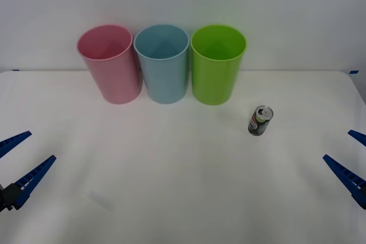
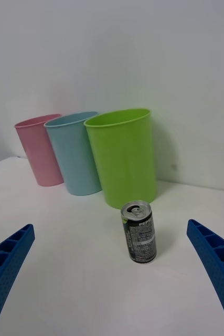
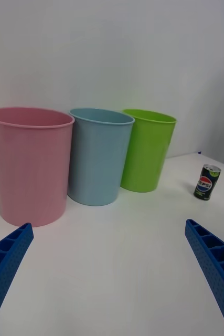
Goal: Grasp the object on the table and drop it into the matching bin: aluminum can to the light blue bin, PET bottle to the pink bin.
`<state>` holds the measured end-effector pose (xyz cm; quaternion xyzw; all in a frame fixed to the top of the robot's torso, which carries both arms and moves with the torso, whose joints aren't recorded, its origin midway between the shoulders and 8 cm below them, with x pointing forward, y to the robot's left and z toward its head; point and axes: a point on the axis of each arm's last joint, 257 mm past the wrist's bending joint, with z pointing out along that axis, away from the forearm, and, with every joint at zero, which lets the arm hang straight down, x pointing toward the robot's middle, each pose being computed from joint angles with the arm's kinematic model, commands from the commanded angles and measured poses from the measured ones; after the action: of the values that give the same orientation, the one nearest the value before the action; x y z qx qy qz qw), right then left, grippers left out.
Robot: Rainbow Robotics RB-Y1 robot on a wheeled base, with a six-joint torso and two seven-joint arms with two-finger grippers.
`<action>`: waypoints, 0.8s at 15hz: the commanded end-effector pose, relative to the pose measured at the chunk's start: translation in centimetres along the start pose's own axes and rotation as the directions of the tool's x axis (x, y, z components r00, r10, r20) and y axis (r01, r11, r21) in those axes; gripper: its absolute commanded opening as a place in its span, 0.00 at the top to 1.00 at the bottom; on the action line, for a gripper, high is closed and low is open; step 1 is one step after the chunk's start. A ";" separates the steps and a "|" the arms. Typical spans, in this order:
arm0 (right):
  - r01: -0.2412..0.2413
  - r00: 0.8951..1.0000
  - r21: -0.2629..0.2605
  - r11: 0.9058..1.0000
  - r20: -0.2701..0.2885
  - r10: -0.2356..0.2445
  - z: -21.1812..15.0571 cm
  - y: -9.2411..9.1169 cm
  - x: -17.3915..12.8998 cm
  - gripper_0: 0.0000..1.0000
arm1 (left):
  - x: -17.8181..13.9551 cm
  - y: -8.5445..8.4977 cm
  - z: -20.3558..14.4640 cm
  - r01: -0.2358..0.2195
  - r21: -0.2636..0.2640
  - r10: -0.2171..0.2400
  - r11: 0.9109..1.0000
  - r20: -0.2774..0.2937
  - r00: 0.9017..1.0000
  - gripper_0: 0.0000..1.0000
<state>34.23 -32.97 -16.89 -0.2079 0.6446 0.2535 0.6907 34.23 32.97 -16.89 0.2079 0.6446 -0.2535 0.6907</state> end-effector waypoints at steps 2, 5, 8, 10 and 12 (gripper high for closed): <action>-0.036 0.999 0.000 0.999 -0.006 0.036 0.1 0.6 1.3 0.00 | 0.0 0.0 0.0 0.000 0.000 0.000 1.000 0.000 1.000 0.00; -0.037 0.999 -0.014 0.999 -0.011 0.037 0.6 1.0 1.5 0.00 | 0.0 0.0 0.0 0.000 0.000 0.000 1.000 0.000 1.000 0.00; -0.032 0.999 -0.003 0.999 -0.038 0.031 1.5 0.9 2.7 0.00 | 0.0 0.0 0.0 0.000 0.000 0.000 1.000 0.000 1.000 0.00; -0.027 0.998 0.008 1.000 -0.060 0.028 2.4 1.0 3.7 0.00 | 0.0 0.0 0.0 0.000 0.000 0.000 1.000 0.000 1.000 0.00; -0.022 0.997 0.015 1.000 -0.078 0.023 3.3 1.1 4.8 0.00 | 0.0 0.0 0.0 0.000 0.000 0.000 1.000 0.000 1.000 0.00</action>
<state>36.06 -29.93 -20.97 -0.2040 0.6728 0.2515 0.6652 34.22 32.97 -16.89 0.2080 0.6446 -0.2534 0.6907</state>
